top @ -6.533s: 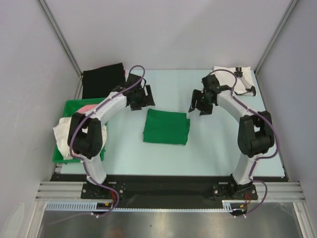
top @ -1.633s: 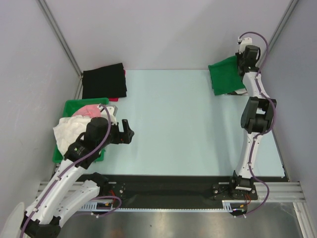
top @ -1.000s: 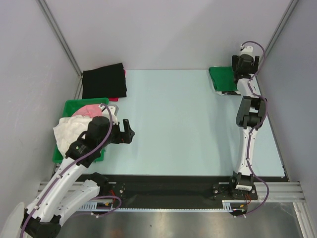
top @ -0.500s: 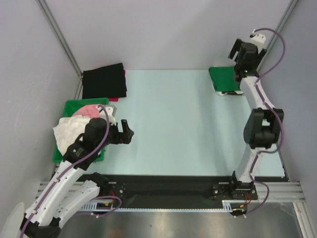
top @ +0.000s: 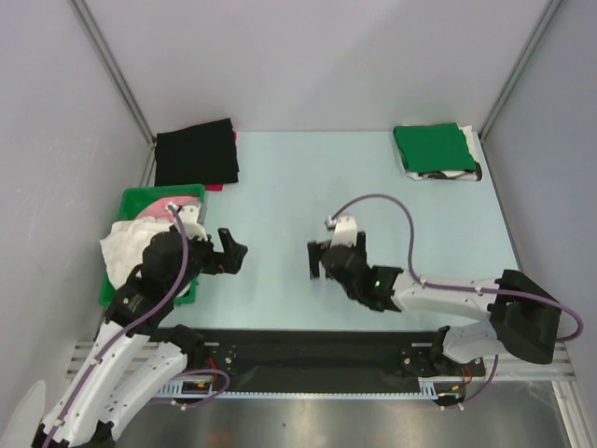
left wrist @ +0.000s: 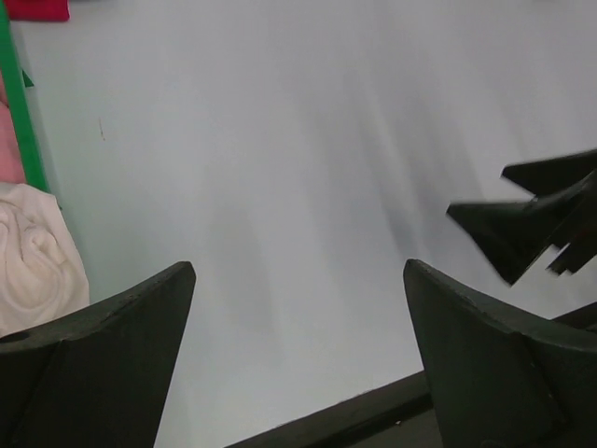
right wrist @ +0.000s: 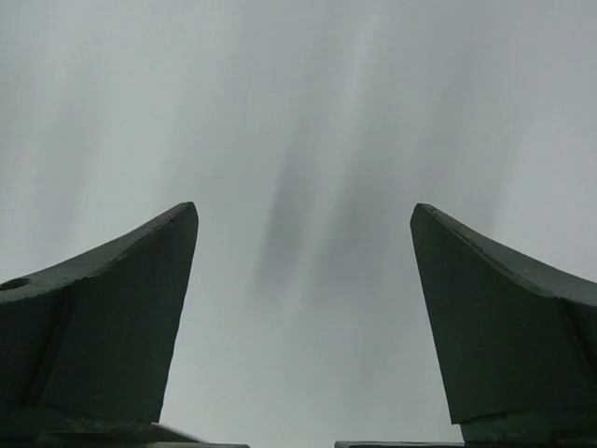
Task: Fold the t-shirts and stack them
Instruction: Reset both grippers
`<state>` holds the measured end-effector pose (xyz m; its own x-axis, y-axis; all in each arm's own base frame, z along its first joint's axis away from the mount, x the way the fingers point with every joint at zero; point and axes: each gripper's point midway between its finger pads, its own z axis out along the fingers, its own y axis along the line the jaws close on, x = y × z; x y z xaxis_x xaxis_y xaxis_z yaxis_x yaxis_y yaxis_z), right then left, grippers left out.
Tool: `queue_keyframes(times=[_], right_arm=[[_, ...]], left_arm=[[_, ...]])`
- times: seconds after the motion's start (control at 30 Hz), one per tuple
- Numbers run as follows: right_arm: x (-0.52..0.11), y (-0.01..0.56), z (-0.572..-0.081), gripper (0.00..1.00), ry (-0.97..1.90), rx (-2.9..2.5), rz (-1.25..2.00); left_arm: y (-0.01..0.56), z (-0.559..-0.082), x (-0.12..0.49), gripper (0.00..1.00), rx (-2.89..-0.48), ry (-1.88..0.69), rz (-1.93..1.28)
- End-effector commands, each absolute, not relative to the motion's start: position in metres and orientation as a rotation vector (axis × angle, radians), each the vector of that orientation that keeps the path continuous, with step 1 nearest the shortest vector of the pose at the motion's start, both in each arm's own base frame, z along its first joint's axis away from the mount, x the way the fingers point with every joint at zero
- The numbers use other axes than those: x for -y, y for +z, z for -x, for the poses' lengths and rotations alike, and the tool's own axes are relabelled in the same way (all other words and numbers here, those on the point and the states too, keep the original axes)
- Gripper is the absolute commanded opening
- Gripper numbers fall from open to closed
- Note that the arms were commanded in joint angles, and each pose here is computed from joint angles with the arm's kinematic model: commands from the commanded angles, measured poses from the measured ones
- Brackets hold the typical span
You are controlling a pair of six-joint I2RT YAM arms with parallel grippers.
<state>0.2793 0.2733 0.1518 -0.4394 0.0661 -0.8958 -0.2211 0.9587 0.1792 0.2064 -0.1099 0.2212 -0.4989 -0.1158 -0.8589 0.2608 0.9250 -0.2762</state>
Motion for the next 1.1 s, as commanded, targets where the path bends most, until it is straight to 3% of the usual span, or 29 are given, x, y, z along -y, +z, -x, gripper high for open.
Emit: queue_keyframes(times=[0.0, 0.2, 0.63, 1.07], right_arm=[[-0.277, 0.156, -0.266, 0.99, 0.322, -1.858, -0.028], [-0.296, 0.102, -0.242, 1.0, 0.228, -1.992, 0.107], [-0.329, 0.095, -0.22, 1.0, 0.37, -1.95, 0.325], [-0.317, 0.107, -0.216, 1.0, 0.484, -1.917, 0.268]], left_arm=[[0.239, -0.209, 0.106, 1.0, -1.956, -0.461, -0.094], [0.248, -0.207, 0.098, 1.0, -1.91, -0.444, -0.056], [0.24, -0.209, 0.103, 1.0, -1.947, -0.45, -0.08], [0.24, -0.21, 0.104, 1.0, -1.951, -0.453, -0.084]])
